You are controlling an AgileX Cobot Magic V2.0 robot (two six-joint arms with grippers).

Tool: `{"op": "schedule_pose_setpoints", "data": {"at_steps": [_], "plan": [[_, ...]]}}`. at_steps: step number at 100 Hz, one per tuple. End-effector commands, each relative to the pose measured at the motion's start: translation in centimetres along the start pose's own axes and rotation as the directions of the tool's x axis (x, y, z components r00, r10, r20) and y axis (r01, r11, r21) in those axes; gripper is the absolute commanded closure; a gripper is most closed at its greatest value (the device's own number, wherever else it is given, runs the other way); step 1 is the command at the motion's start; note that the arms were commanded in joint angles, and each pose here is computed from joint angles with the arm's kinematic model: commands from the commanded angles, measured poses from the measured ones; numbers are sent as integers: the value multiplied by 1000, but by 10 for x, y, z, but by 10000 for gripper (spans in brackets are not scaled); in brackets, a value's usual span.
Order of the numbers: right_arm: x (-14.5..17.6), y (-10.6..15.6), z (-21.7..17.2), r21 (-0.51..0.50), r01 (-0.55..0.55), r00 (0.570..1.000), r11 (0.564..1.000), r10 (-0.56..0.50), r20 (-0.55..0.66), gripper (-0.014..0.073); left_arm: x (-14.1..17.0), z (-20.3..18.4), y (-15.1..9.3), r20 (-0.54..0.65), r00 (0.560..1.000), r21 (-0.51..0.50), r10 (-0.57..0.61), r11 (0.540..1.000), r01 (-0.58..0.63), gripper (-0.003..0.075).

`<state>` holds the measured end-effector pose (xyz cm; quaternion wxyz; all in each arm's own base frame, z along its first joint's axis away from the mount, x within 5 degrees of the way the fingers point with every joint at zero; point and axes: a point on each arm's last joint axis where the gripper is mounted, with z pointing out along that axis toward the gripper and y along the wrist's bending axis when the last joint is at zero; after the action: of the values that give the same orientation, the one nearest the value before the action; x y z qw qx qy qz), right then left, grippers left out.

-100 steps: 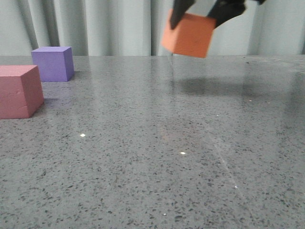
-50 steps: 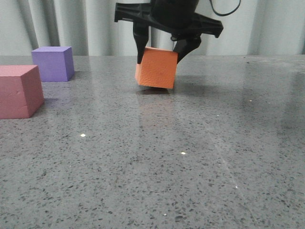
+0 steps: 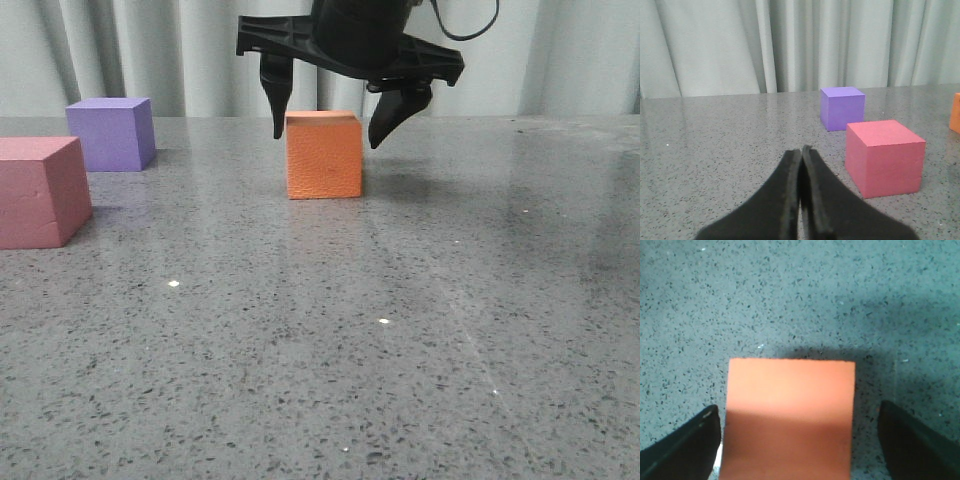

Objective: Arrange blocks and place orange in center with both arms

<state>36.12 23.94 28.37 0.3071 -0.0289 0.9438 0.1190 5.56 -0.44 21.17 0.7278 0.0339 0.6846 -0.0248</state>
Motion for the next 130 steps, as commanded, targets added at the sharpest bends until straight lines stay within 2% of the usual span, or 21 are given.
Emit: {"op": "schedule_pose_setpoints", "data": {"at_steps": [1,12,33,51,63,77,94,118,124,130], "plan": [[-24,8,-38,-81,-2,990,997,13,140,-53,9,-1,-2,61,998,23,-20,1000,18,739],[-32,10,-57,-104,8,983,995,11,185,-53,9,-1,-2,61,998,23,-20,1000,18,739],[-44,5,-115,-124,124,940,984,-77,332,-51,9,-1,-2,61,998,23,-20,1000,18,739],[-50,-20,-170,-16,199,879,980,-171,446,-51,9,-1,-2,61,998,23,-20,1000,18,739],[-42,-48,-196,93,187,867,978,-208,452,-50,9,-1,-2,61,998,23,-20,1000,18,739],[-20,-88,-219,176,136,882,975,-200,426,-50,9,-1,-2,61,998,23,-20,1000,18,739],[24,-127,-236,233,81,892,969,-175,416,-50,9,-1,-2,61,998,23,-20,1000,18,739],[95,-162,-249,277,30,903,960,-145,403,-45,9,-1,-2,61,998,23,-20,1000,18,739],[111,-167,-248,281,30,909,959,-143,392,-16,9,-1,-2,61,998,23,-20,1000,18,739],[126,-171,-252,285,23,910,958,-138,391,55,9,-1,-2,61,998,23,-20,1000,18,739]]}}
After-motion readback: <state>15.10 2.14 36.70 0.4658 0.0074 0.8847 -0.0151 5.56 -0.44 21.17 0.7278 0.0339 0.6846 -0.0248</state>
